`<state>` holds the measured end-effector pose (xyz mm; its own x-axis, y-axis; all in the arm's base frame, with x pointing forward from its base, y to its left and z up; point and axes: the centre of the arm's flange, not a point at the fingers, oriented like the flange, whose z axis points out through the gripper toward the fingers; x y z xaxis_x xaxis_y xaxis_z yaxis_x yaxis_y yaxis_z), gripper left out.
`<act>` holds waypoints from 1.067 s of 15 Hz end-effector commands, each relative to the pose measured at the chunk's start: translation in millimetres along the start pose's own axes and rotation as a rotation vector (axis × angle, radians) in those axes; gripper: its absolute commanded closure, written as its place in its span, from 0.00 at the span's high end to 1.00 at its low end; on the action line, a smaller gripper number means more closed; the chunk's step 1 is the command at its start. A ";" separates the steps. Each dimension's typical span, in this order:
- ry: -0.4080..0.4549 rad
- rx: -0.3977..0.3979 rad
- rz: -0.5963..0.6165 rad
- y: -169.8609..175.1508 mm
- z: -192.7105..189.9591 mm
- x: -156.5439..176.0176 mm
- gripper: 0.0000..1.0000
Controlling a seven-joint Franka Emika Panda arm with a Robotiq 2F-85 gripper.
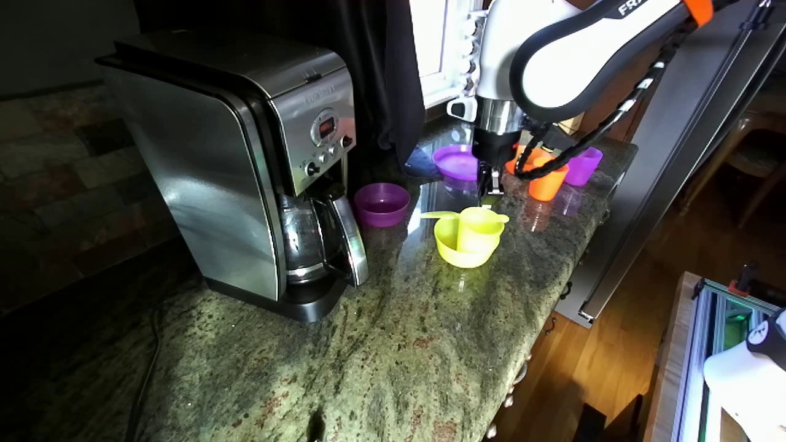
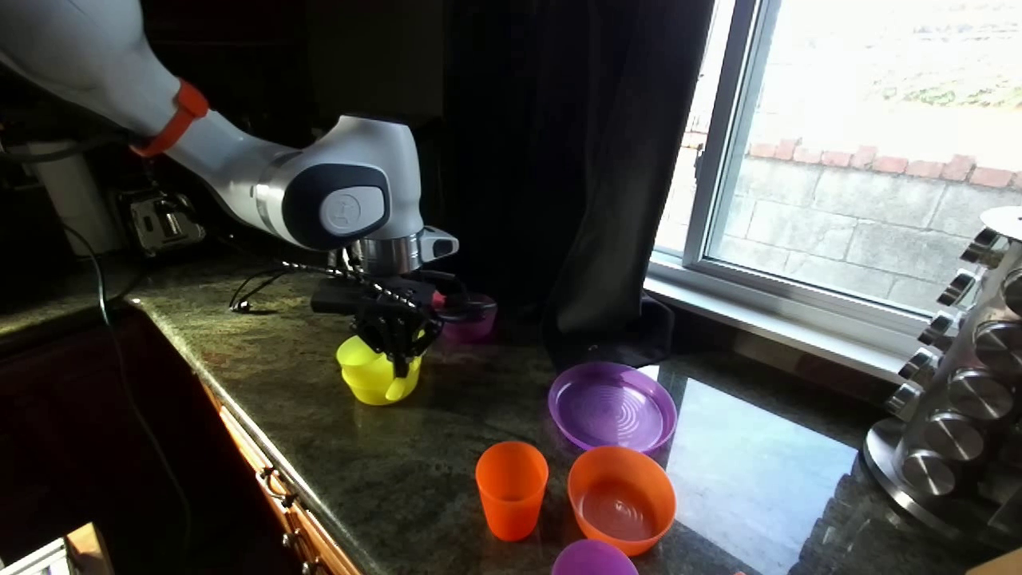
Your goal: Put the yellow cup and spoon inside the bowl
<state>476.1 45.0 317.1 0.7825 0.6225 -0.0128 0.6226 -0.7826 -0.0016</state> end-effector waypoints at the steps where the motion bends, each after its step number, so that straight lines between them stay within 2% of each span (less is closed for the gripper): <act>1: -0.020 0.031 0.011 0.0 -3.3 -3.1 0.22; 2: -0.021 0.031 0.012 0.3 -3.2 -2.9 0.37; 4: -0.020 0.031 0.013 0.5 -3.3 -2.5 0.50; 5: -0.020 0.031 0.013 0.4 -3.4 -2.4 0.54; 7: -0.018 0.029 0.012 0.2 -4.1 -2.2 0.56; 8: -0.016 0.028 0.013 0.2 -4.8 -2.6 0.56; 10: -0.012 0.025 0.019 1.4 -6.8 -4.3 0.48; 11: -0.011 0.024 0.021 2.3 -7.4 -4.8 0.38; 12: -0.010 0.021 0.026 3.3 -8.1 -5.4 0.33; 13: -0.007 0.021 0.030 4.6 -9.3 -6.7 0.23; 16: 0.003 0.014 0.044 7.4 -12.7 -9.6 0.14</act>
<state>477.5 38.1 320.5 0.7917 0.6108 -0.0066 0.6109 -0.7917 0.0022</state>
